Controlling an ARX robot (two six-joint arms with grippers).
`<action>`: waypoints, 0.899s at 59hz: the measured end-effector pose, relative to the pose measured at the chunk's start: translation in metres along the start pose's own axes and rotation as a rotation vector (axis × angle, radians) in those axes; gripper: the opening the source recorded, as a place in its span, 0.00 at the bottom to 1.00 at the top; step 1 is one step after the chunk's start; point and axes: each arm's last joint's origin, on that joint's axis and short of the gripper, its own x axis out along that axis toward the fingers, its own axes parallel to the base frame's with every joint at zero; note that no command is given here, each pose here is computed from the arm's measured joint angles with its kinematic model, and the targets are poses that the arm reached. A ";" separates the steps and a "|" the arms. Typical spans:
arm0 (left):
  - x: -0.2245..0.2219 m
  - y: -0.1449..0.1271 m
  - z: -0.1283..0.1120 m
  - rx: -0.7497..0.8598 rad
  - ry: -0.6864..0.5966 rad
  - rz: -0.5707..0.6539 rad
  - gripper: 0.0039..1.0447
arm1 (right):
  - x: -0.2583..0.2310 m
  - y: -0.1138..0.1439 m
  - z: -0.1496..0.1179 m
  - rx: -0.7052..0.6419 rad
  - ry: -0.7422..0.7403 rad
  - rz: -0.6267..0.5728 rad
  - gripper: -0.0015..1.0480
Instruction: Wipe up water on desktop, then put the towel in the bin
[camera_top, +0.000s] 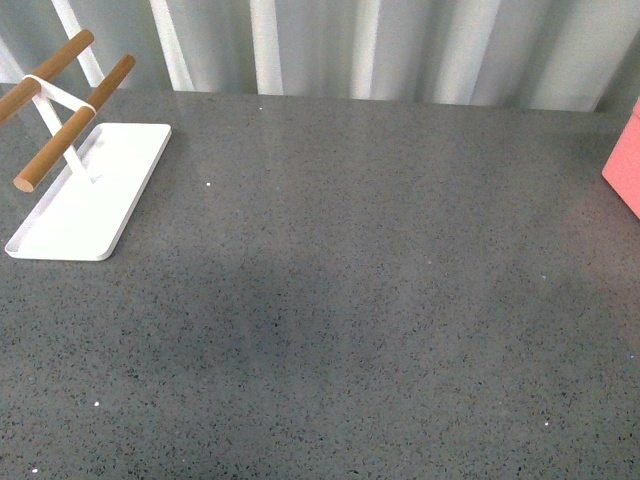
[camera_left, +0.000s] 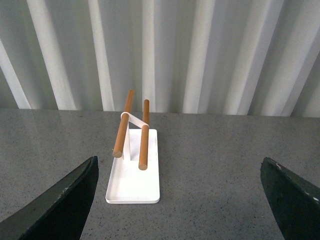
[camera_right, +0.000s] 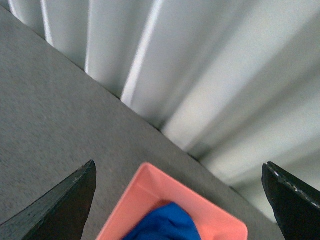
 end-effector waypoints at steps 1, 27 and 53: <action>0.000 0.000 0.000 0.000 0.000 0.000 0.94 | -0.001 0.002 0.002 -0.002 -0.009 0.006 0.93; 0.000 0.000 0.000 0.000 0.000 0.000 0.94 | -0.032 0.139 -0.013 0.370 -0.263 -0.479 0.44; 0.000 0.000 0.000 0.000 0.001 0.000 0.94 | -0.046 0.219 -0.060 0.453 -0.250 -0.450 0.03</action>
